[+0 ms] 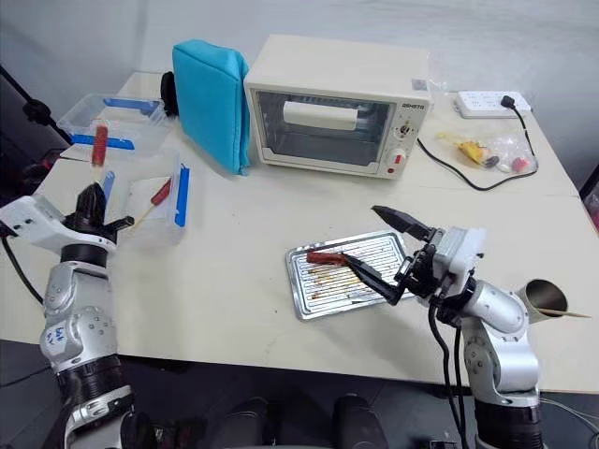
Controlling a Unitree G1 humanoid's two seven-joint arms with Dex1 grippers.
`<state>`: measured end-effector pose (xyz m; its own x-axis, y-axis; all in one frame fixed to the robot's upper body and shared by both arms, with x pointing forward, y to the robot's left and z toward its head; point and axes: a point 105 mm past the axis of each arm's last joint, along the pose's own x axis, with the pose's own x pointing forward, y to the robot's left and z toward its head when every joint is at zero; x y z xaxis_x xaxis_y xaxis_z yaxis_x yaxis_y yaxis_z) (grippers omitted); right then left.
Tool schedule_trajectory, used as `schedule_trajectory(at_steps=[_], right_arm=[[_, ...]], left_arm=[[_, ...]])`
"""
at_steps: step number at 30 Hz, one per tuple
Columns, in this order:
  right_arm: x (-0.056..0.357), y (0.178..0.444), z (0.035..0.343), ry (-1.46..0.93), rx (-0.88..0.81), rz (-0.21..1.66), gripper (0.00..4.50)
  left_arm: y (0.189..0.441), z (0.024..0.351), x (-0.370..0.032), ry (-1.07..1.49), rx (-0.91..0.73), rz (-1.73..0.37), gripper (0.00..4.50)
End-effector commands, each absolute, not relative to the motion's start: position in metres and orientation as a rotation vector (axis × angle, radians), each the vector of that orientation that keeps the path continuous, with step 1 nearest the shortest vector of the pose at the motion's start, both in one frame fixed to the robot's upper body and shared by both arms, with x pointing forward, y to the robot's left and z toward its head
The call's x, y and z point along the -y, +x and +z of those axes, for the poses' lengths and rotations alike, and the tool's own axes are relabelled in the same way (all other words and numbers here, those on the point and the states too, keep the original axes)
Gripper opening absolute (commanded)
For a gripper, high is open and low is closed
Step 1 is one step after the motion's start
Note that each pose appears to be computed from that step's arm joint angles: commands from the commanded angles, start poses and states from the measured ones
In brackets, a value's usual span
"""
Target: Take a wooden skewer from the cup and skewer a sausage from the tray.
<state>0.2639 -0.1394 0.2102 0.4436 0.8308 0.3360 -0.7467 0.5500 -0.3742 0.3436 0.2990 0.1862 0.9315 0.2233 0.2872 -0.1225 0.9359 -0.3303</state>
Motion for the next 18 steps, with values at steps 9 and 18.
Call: schedule_trajectory(at_steps=[9,18], right_arm=[[0.156,0.258,0.194,-0.293,0.413,1.052,4.5],[0.177,0.248,0.142,-0.387,0.184,1.162,4.5]], left_arm=[[0.316,0.225,-0.252,0.107,0.372,-0.345,3.65],[0.262,0.128,-0.234,0.564,-0.047,-0.864,3.65]])
